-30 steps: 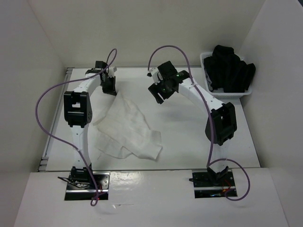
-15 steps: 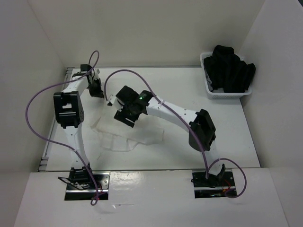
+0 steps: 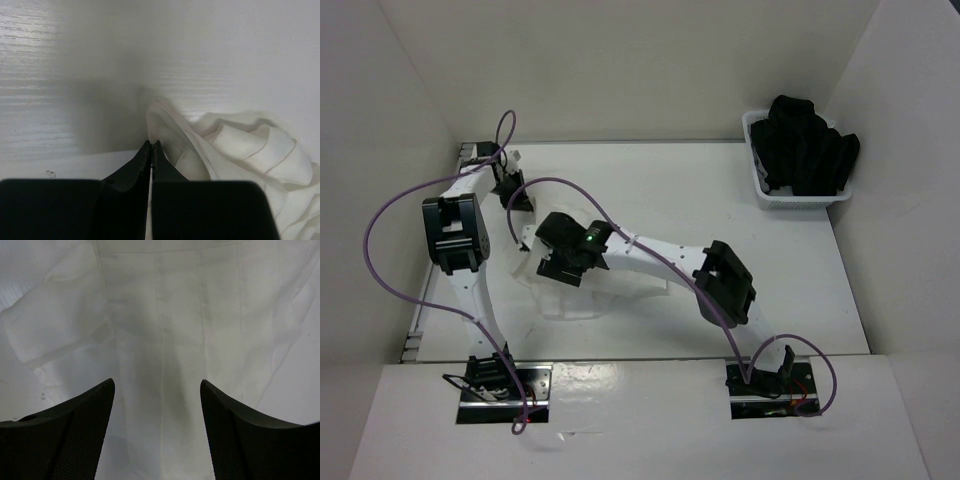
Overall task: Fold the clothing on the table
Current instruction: Flatten the skirt out
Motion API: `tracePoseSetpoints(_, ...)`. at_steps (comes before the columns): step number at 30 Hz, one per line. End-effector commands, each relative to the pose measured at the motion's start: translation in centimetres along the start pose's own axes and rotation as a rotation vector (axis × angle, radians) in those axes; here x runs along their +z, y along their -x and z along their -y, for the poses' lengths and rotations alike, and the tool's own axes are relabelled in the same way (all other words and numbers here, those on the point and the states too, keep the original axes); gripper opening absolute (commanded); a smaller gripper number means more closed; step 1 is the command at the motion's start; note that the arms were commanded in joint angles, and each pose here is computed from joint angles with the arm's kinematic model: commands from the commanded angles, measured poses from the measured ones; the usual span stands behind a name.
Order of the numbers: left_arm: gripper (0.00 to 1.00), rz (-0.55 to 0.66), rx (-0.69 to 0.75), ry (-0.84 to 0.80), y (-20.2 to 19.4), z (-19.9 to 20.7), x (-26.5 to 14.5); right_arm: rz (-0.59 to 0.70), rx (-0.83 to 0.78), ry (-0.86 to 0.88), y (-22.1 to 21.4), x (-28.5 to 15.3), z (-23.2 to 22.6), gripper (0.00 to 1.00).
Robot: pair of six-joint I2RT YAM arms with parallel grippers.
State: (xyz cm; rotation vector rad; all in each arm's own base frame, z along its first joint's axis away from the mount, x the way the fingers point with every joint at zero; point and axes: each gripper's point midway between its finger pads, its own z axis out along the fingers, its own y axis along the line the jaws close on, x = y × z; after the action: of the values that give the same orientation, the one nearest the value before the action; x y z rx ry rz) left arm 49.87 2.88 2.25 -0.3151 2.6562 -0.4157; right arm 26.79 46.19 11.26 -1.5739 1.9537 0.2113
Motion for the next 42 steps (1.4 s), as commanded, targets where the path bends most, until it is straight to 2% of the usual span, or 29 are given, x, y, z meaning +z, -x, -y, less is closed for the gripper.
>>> tracePoseSetpoints(1, 0.02, -0.114, 0.010, -0.012, -3.7, 0.1, 0.4, 0.092, -0.043, -0.088, 2.9, 1.3, 0.9, 0.74)
tracePoseSetpoints(7, 0.02, -0.159, 0.024, -0.025, -5.2, 0.9, 0.7, 0.075, -0.062, -0.087, 2.2, 3.3, 0.2, 0.74)
tracePoseSetpoints(16, 0.02, -0.186, 0.025, -0.004, -6.3, 0.4, 0.6, 0.136, -0.071, 0.012, 5.2, 2.3, -3.4, 0.74)
tracePoseSetpoints(21, 0.02, -0.187, 0.024, -0.013, -6.3, 0.5, 0.5, 0.102, -0.083, 0.055, 4.0, 2.3, -5.2, 0.74)
tracePoseSetpoints(32, 0.02, -0.194, 0.021, -0.012, -6.8, 0.4, 0.8, 0.061, -0.095, 0.021, 1.0, 4.5, -5.4, 0.74)
tracePoseSetpoints(37, 0.09, -0.185, 0.025, -0.004, -6.5, 0.3, 0.5, 0.054, -0.105, 0.022, 0.5, 5.2, -5.6, 0.74)
tracePoseSetpoints(42, 0.09, -0.176, 0.028, -0.005, -6.3, 0.5, 0.2, 0.049, -0.105, 0.005, 0.2, 5.3, -5.3, 0.72)
